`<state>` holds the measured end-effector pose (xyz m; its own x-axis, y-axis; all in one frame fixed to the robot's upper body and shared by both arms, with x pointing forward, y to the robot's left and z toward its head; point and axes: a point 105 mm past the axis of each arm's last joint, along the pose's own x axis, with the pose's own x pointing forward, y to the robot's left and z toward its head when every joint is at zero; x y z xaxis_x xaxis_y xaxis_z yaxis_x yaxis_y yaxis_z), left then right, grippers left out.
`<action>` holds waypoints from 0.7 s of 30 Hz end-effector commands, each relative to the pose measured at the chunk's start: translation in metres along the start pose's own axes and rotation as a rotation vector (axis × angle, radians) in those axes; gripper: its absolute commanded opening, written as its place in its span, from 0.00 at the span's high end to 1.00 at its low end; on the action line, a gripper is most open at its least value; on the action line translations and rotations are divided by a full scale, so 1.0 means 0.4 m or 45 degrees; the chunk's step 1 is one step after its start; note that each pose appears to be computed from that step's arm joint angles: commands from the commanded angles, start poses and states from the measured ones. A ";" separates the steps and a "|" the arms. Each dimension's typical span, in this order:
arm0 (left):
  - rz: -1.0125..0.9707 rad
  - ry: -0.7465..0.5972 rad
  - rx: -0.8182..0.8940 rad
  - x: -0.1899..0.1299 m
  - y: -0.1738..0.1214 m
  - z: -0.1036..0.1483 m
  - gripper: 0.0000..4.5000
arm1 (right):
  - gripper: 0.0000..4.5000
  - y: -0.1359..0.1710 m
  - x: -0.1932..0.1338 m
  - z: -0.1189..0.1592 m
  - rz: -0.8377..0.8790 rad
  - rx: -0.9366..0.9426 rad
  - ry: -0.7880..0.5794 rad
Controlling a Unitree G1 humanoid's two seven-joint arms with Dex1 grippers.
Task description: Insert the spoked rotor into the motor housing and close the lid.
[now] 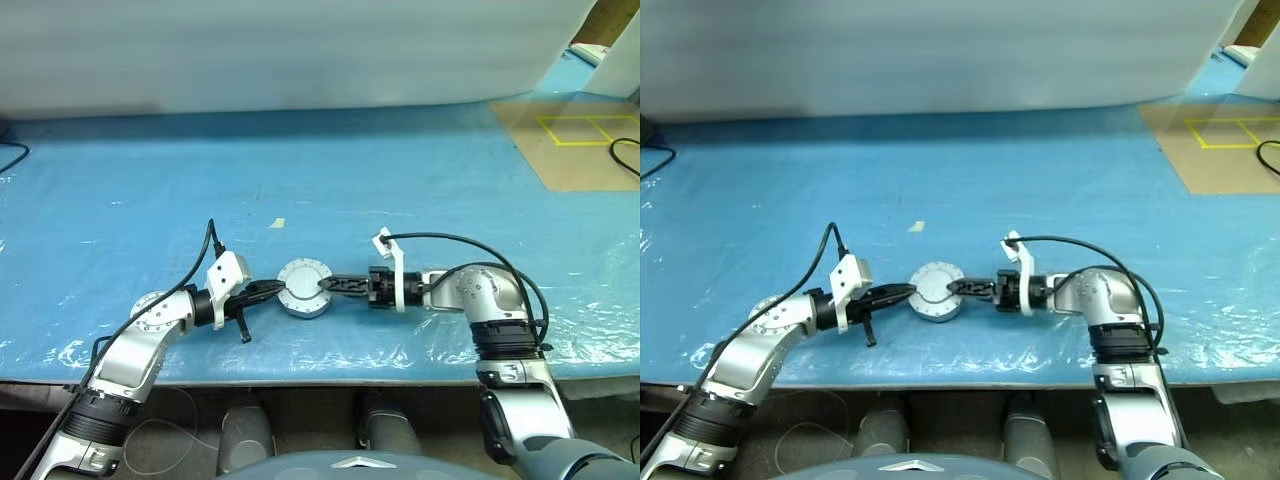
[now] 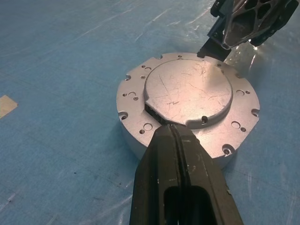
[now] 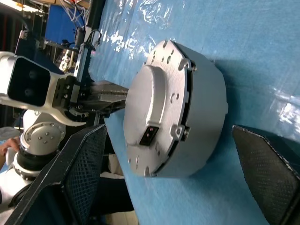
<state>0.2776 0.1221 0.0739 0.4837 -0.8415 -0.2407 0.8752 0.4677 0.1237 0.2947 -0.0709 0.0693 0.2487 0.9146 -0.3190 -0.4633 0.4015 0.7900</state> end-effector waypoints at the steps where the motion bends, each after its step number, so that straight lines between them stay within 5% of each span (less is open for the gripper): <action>1: -0.006 0.060 -0.029 0.004 -0.011 -0.033 1.00 | 0.00 -0.007 0.002 -0.012 -0.023 0.042 0.019; 7: -0.001 0.063 -0.027 0.002 -0.010 -0.035 1.00 | 0.00 0.024 -0.003 -0.012 0.095 0.109 0.003; 17: 0.003 0.068 -0.016 0.005 -0.010 -0.038 1.00 | 0.74 0.054 -0.007 0.006 0.175 0.121 -0.036; 21: 0.004 0.064 -0.013 0.005 -0.010 -0.037 1.00 | 0.76 0.057 -0.003 0.006 0.182 0.120 -0.042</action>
<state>0.2797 0.1258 0.0722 0.5031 -0.8283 -0.2465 0.8642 0.4823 0.1432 0.2864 -0.0710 0.0728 0.2290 0.9372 -0.2631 -0.3683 0.3336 0.8678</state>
